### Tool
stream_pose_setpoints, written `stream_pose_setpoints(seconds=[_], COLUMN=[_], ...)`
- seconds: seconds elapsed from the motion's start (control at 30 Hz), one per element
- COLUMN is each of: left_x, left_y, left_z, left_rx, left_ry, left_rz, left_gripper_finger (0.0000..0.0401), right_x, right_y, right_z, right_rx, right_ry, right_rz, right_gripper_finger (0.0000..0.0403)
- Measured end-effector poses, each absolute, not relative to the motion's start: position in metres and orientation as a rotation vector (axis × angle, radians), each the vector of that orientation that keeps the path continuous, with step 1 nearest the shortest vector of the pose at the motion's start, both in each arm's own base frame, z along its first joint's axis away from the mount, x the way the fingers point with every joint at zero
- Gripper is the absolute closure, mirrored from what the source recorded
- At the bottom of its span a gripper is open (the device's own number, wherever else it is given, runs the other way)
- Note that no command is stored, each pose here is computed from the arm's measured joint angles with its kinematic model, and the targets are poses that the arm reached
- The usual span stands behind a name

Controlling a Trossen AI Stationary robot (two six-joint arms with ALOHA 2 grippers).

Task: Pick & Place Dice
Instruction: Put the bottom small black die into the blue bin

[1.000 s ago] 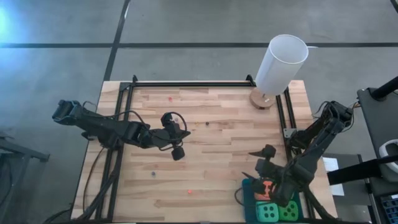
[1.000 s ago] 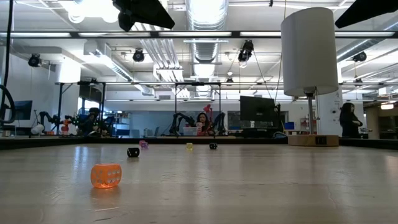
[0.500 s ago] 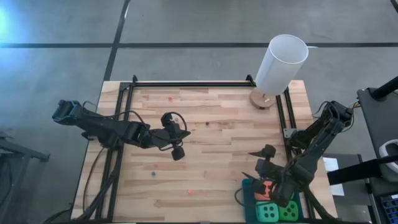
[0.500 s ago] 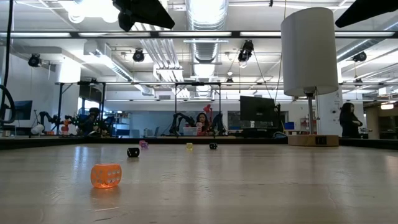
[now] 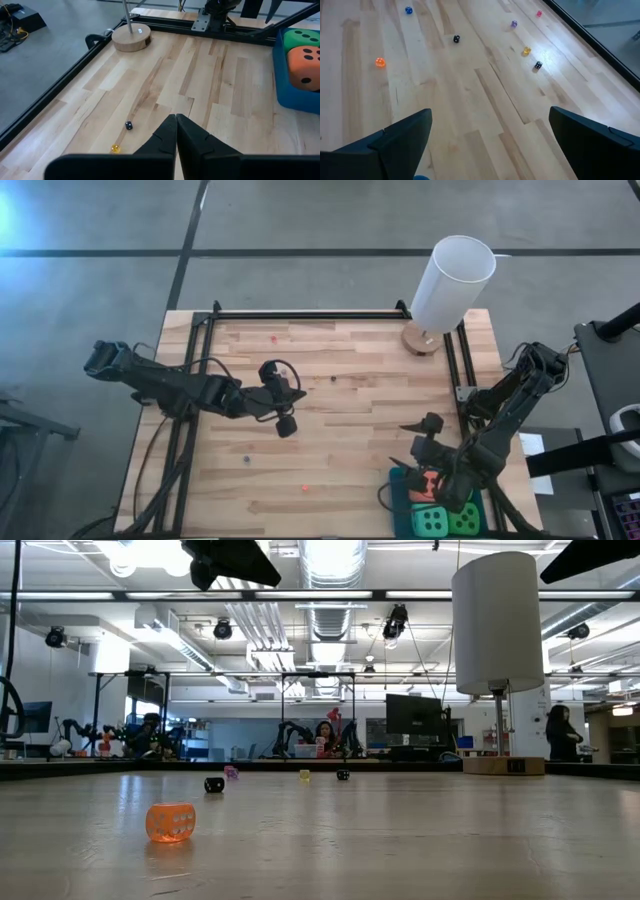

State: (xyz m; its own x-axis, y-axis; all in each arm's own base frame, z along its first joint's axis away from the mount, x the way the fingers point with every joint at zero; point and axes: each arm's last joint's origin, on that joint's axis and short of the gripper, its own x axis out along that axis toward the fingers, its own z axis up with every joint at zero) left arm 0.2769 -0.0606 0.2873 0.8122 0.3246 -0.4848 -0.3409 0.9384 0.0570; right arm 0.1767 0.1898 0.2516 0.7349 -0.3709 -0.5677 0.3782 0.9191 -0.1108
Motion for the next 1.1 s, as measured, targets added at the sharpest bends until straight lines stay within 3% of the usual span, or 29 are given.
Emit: stream_pose_setpoints(seconds=[0.23,0.77,1.1], left_x=[0.274,0.257,0.26], left_y=[-0.06,-0.104,-0.112], left_z=[0.283,0.275,0.224], left_rx=[-0.044,0.003,-0.001], left_ry=[0.561,0.669,0.797], left_rz=[0.352,0.115,0.132], left_gripper_finger=[0.0386,0.0398,0.0398], right_x=[0.177,0.177,0.177], right_y=[0.19,0.19,0.19], right_z=[0.252,0.252,0.252], right_rx=[0.003,0.006,0.008], right_ry=[0.622,0.622,0.621], right_rz=[-0.409,-0.409,-0.409], right_gripper_finger=[0.0003,0.0003,0.0003])
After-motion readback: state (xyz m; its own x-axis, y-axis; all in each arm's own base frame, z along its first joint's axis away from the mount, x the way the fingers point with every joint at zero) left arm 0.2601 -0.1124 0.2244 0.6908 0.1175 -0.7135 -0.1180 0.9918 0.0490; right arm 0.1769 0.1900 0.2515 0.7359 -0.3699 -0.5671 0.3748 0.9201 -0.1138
